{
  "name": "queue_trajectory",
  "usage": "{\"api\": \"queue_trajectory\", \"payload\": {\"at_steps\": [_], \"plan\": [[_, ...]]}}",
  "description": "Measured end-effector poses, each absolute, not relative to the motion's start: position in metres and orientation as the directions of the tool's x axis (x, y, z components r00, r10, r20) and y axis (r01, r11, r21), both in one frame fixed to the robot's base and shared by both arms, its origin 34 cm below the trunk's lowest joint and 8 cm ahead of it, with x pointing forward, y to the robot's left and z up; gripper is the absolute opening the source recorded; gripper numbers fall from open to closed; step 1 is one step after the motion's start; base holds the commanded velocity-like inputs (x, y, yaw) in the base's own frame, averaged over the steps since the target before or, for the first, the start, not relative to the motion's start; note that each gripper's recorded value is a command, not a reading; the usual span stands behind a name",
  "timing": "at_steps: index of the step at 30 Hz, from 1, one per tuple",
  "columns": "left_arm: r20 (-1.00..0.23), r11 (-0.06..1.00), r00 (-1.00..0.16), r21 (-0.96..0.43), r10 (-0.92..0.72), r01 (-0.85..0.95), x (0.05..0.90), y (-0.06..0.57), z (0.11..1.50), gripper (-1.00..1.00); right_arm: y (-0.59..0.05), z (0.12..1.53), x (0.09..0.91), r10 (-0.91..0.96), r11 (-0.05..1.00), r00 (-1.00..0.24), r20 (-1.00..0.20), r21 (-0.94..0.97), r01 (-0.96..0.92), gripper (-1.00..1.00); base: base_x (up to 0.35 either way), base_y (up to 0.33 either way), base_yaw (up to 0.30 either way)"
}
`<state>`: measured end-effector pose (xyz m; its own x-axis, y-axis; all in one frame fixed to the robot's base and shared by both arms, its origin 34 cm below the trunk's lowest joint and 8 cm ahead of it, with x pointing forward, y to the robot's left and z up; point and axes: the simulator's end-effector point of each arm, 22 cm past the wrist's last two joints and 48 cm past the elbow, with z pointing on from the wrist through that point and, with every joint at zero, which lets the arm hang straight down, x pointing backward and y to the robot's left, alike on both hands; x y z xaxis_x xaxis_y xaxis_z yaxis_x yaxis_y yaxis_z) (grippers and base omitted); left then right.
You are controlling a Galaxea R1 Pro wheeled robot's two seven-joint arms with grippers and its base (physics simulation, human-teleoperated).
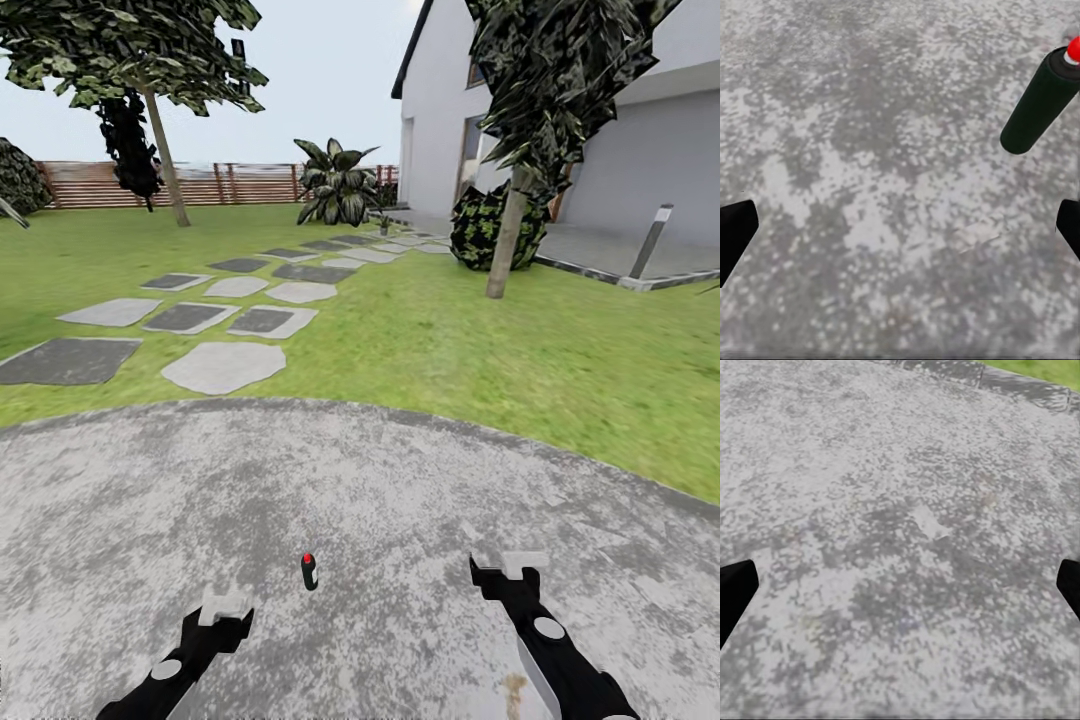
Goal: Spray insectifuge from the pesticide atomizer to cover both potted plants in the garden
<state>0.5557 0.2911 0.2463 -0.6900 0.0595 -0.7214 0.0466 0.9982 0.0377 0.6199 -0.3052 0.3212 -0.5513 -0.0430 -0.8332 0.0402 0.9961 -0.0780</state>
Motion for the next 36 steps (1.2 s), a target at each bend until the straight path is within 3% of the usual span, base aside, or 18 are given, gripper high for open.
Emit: {"api": "queue_trajectory", "payload": {"at_steps": [36], "plan": [[-0.597,0.998,-0.8,0.032,0.059,0.05,0.506,0.293,0.168,1.0,-0.305,0.231,0.582,-0.045,0.996,-0.681,-0.73,-0.085,0.025,1.0,0.0,0.0,0.0]]}}
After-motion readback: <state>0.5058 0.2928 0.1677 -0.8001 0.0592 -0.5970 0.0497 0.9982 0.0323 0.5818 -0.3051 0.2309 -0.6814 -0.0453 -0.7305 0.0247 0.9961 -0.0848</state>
